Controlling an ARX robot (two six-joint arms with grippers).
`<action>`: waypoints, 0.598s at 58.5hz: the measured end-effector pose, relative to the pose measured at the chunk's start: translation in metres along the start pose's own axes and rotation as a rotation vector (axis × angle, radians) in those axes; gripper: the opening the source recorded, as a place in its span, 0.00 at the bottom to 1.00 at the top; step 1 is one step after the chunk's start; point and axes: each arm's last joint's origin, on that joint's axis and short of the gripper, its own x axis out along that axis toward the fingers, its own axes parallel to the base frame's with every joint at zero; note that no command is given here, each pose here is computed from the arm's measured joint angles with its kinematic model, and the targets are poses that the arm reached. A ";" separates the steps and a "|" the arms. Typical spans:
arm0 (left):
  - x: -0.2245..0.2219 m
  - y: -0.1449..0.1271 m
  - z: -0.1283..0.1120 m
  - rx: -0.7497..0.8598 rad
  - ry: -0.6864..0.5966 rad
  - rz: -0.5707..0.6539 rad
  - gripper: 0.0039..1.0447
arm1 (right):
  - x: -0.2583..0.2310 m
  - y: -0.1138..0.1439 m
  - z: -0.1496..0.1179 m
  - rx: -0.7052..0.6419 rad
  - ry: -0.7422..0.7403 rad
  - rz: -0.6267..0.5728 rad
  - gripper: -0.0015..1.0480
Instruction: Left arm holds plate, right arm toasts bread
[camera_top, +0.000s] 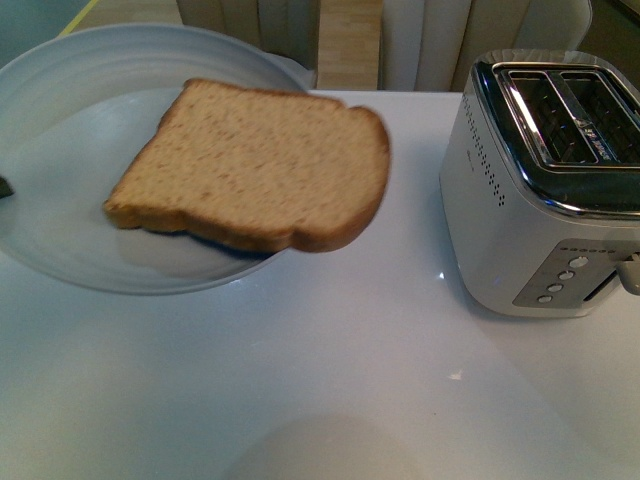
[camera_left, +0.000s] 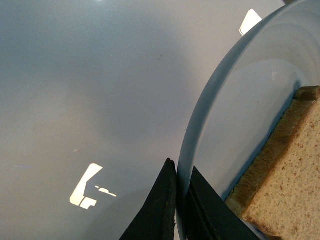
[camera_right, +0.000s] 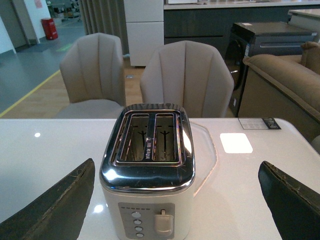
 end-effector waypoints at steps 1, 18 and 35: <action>0.001 -0.005 -0.001 0.000 -0.004 -0.005 0.02 | 0.000 0.000 0.000 0.000 0.000 0.000 0.92; 0.012 -0.046 -0.012 -0.028 -0.008 -0.062 0.02 | 0.000 0.000 0.000 0.000 0.000 0.000 0.92; 0.023 -0.081 -0.021 -0.045 -0.005 -0.116 0.02 | 0.000 0.000 0.000 0.000 0.000 0.000 0.92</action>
